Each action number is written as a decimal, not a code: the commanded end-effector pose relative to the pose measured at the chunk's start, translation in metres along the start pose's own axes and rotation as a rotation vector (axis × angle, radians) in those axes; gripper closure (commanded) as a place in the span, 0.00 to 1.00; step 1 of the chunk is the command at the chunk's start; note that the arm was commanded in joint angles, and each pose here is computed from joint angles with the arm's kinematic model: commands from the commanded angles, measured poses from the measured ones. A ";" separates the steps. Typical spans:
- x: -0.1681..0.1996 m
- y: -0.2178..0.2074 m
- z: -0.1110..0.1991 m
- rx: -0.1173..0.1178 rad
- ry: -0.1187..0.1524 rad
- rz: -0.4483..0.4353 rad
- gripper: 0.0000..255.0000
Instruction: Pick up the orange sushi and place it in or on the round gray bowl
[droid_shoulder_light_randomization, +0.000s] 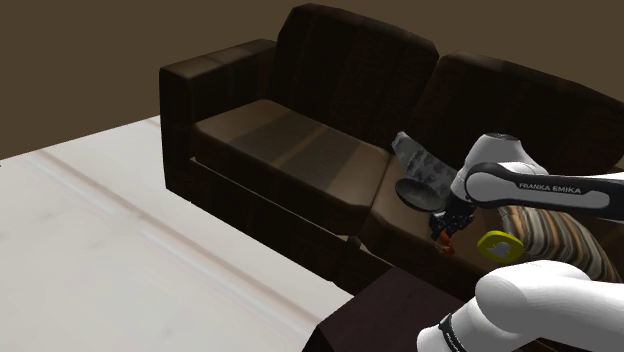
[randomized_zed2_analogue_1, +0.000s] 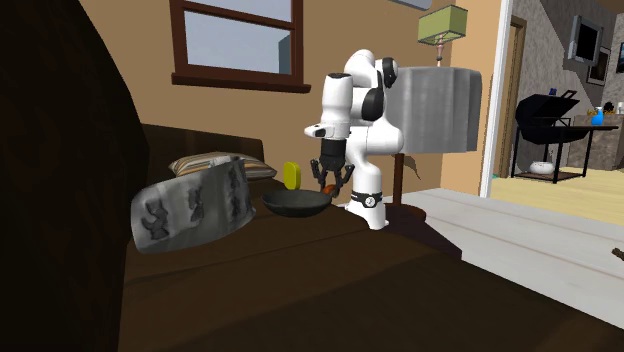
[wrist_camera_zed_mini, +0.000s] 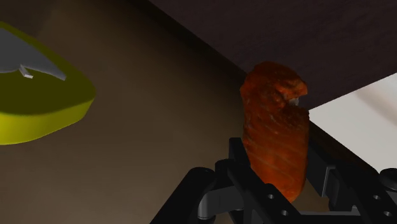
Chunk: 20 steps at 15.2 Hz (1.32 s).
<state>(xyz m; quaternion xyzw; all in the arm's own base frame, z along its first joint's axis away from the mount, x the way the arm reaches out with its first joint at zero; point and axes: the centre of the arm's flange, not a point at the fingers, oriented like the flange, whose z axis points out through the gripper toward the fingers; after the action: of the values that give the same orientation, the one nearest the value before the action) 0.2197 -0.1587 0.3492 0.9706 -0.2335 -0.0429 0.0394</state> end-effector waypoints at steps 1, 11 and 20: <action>0.000 0.001 -0.009 0.000 0.000 0.000 1.00; -0.004 0.006 -0.061 0.000 0.000 0.000 1.00; -0.007 0.010 -0.108 0.000 0.000 0.000 1.00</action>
<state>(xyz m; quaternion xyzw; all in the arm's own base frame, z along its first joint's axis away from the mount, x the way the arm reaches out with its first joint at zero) 0.2190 -0.1590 0.4526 0.9706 -0.2336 -0.0428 0.0394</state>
